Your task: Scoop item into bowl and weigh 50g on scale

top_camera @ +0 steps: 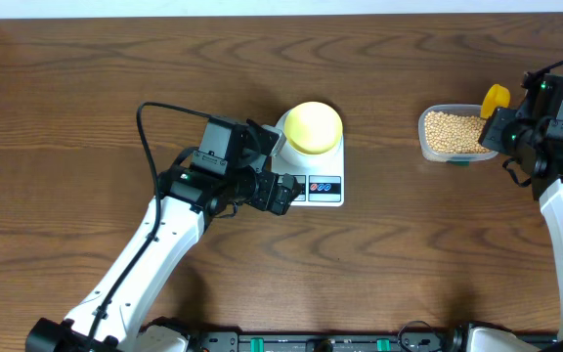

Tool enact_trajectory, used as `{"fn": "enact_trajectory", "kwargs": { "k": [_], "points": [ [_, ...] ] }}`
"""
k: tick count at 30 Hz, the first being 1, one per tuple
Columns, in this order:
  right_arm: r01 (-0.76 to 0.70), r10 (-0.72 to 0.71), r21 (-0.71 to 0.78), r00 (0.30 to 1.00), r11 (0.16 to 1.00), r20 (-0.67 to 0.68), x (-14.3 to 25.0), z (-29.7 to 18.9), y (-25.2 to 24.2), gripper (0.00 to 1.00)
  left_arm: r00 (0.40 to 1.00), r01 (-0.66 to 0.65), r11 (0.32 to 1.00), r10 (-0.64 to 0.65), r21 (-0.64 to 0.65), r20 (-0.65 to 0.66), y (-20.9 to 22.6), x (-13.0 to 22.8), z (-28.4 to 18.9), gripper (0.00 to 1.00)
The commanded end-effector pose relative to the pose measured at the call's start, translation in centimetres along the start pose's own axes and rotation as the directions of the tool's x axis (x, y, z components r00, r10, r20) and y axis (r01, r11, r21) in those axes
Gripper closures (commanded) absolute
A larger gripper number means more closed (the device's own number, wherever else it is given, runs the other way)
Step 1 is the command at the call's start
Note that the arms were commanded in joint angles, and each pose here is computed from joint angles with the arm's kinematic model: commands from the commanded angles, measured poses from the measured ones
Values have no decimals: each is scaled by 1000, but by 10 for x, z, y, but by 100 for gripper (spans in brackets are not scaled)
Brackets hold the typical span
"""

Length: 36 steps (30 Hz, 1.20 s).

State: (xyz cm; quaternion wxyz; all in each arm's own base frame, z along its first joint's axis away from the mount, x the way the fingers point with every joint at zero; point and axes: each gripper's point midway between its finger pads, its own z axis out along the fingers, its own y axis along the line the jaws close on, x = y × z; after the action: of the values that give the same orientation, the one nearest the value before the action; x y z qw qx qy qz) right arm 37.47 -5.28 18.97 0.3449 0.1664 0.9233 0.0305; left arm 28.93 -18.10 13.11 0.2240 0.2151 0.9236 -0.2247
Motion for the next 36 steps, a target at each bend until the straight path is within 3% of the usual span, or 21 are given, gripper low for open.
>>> {"fn": "enact_trajectory", "kwargs": {
  "k": [1, 6, 16, 21, 36],
  "points": [
    [32, -32, -30, 999, 999, 4, -4, -1, 5, 99, 998, -60, 984, 58, -166, -17, 21, 0, 3, 2],
    [33, -32, -32, 999, 999, 4, -4, -1, 5, 99, 992, -127, 976, 122, -176, -39, 10, 4, 7, 2],
    [68, -69, -39, 997, 997, -20, 1, 3, 6, 99, 995, -81, 978, 70, -194, -65, 25, 12, 2, 2],
    [67, -68, -38, 997, 997, -23, 2, 4, 6, 99, 991, -130, 989, 126, -67, -53, 8, 10, 4, 2],
    [65, -68, -89, 997, 994, -36, 5, 3, 14, 99, 995, -90, 995, 88, -37, -43, 19, 10, -2, 2]
  ]
}}
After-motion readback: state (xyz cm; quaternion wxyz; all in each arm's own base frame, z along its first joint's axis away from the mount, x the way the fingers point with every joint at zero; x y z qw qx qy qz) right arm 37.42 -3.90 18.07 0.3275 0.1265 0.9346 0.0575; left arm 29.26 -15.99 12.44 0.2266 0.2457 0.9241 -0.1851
